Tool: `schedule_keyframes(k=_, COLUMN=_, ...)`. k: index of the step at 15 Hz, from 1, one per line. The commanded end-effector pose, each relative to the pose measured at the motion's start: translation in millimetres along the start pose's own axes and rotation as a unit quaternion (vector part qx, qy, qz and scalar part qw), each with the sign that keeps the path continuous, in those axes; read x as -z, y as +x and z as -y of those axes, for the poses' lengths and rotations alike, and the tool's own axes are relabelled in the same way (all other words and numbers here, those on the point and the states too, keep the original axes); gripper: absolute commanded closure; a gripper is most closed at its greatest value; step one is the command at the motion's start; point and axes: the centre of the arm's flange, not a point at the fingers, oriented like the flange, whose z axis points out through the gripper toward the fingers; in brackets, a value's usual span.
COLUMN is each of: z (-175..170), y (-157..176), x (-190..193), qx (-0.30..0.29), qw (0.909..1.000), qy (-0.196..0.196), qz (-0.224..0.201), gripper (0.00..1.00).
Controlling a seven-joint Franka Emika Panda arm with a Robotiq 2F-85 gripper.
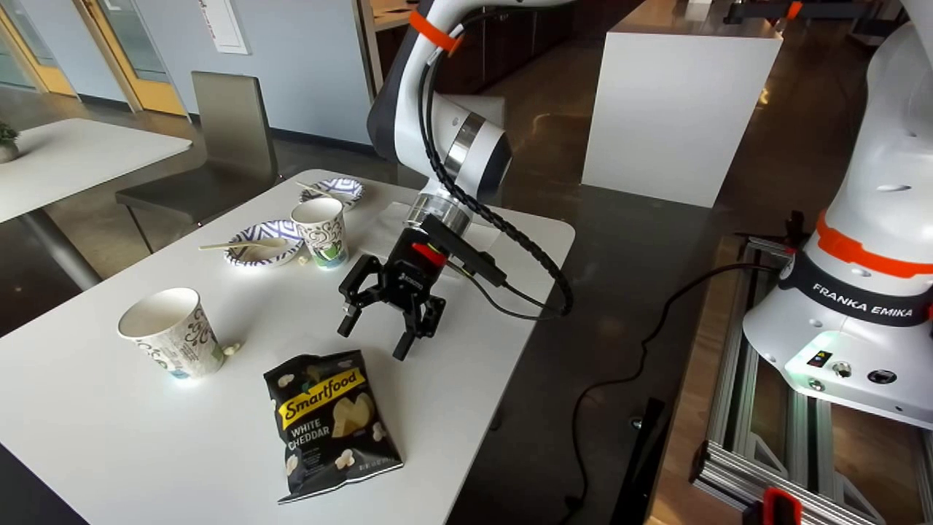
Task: Pour the contents of the black packet into the paper cup on the right
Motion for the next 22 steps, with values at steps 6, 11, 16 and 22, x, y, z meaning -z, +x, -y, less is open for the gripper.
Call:
schedule_keyframes(k=6, z=5, y=28, x=-33, qx=-0.008, qw=1.0000, qy=0.004, qz=0.003, gripper=0.30)
schedule_keyframes(k=11, z=12, y=33, x=-39, qx=0.001, qw=0.9999, qy=0.010, qz=-0.004, gripper=0.70)
schedule_keyframes(k=16, z=18, y=27, x=-38, qx=0.006, qw=0.9999, qy=0.013, qz=0.000, gripper=0.97)
schedule_keyframes(k=22, z=47, y=4, x=-18, qx=0.023, qw=0.9996, qy=0.012, qz=-0.006, gripper=0.95)
